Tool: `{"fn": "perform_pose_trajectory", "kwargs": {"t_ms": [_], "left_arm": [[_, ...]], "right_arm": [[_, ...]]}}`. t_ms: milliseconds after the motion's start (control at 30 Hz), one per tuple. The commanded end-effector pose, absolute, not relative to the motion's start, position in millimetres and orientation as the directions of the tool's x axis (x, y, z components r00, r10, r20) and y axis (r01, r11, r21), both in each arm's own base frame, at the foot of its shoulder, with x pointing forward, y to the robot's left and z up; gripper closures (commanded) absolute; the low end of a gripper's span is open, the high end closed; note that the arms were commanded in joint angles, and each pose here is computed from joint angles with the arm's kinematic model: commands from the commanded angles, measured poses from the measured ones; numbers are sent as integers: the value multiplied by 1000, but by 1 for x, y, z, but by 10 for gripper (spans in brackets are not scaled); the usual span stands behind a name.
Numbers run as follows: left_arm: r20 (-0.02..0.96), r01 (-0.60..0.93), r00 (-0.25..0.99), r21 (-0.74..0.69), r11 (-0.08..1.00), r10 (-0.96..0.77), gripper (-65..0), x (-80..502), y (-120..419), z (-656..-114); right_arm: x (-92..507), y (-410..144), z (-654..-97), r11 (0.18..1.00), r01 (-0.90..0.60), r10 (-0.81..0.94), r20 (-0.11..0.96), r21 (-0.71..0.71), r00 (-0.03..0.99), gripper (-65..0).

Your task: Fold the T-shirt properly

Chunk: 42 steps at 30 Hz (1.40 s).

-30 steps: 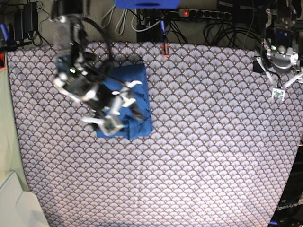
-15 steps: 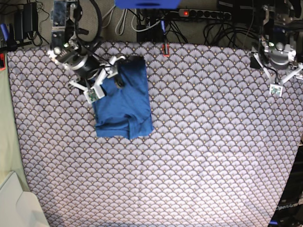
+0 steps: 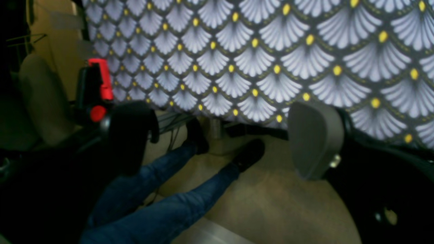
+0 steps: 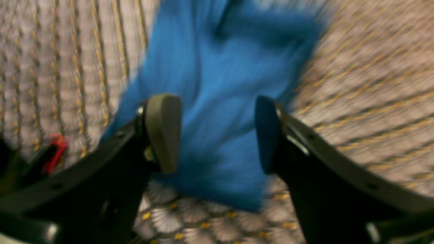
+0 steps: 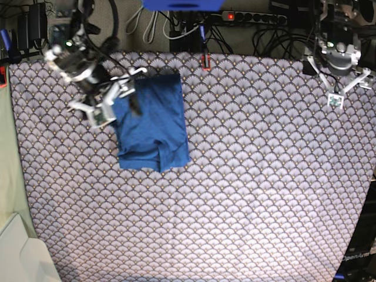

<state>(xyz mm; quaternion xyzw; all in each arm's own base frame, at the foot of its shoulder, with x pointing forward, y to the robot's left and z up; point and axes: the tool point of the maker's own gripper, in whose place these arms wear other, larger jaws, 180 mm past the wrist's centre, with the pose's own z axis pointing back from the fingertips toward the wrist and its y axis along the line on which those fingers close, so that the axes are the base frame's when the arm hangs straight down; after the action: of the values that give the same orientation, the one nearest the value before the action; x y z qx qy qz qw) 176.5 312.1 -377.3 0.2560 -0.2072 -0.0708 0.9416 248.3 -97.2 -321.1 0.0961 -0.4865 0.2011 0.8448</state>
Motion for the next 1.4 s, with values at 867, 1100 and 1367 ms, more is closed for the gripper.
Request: {"fn": "perform_pose_trajectory", "kwargs": {"t_ms": [867, 1100, 1367], "left_arm": [[160, 54, 983, 192, 980, -85, -108, 59, 216, -461], [45, -81, 996, -20, 996, 82, -107, 12, 154, -534], [27, -65, 997, 3, 998, 65, -107, -18, 158, -608]], "right_arm": [[39, -235, -471, 975, 212, -221, 426, 69, 877, -16], [24, -204, -545, 903, 353, -423, 369, 244, 828, -11], [-1, -192, -616, 736, 578, -676, 332, 353, 658, -11]]}}
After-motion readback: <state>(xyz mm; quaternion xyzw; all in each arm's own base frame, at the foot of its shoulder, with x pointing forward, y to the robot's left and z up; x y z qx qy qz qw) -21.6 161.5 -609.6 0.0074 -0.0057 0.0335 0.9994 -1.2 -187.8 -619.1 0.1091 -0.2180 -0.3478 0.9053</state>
